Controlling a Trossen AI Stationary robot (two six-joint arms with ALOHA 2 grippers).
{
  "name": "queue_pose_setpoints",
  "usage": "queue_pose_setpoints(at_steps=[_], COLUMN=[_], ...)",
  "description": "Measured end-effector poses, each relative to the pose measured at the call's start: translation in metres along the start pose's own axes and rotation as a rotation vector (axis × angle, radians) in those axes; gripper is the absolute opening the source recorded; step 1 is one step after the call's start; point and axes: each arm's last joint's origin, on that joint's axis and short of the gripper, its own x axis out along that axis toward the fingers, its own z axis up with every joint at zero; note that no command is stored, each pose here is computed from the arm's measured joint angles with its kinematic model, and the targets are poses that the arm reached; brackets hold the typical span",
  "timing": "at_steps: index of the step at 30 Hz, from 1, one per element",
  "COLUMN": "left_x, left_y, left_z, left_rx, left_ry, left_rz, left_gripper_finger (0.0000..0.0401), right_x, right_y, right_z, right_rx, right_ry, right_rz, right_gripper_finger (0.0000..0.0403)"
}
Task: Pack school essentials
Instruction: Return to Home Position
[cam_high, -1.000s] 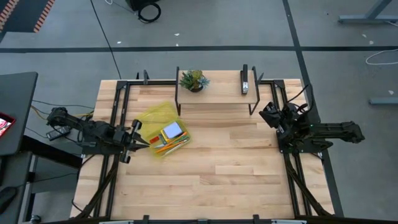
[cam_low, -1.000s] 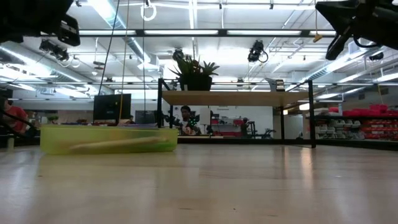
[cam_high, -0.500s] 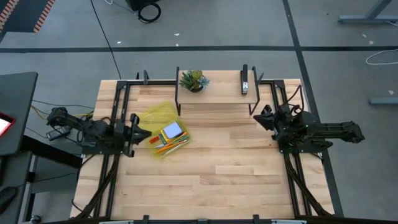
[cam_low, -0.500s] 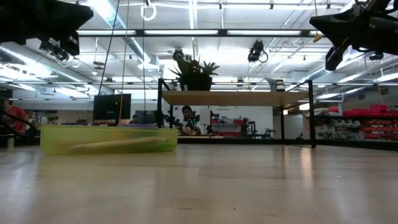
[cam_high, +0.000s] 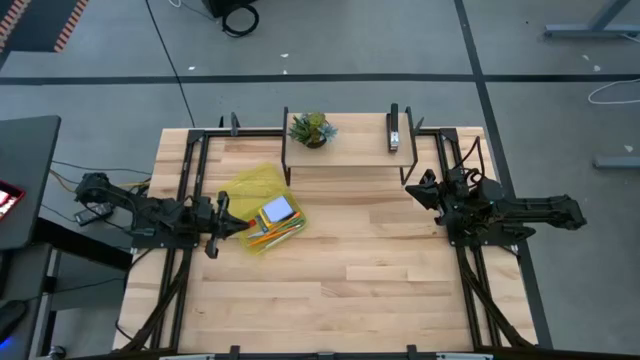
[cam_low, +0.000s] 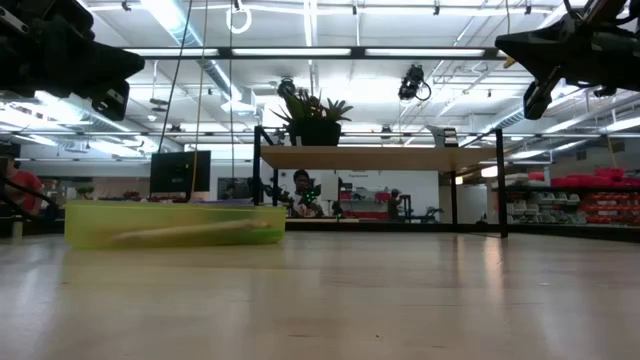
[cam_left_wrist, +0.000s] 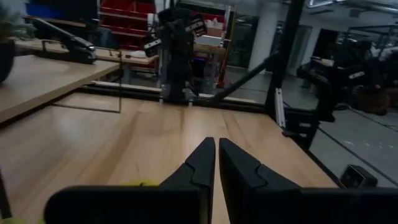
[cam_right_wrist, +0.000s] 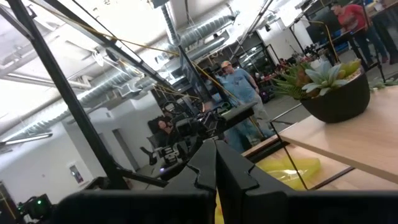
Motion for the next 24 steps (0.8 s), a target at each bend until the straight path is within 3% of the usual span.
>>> queue_pose_setpoints(at_steps=[13, 18, 24], left_x=[0.003, 0.003, 0.003], left_y=[0.02, 0.025, 0.028], left_z=[0.012, 0.014, 0.016], left_rx=[0.035, 0.045, 0.024], left_ry=[-0.116, -0.125, -0.15], left_rz=[0.184, 0.147, 0.141], left_gripper_finger=[0.0036, 0.0029, 0.0034], right_x=[0.0, 0.0, 0.004], right_y=[-0.003, -0.007, -0.008], right_z=[0.002, 0.004, -0.004], right_rx=[-0.029, -0.003, 0.03], right_ry=[-0.052, -0.069, 0.028], right_rz=[-0.098, -0.127, -0.085], right_gripper_finger=[0.001, 0.001, 0.001])
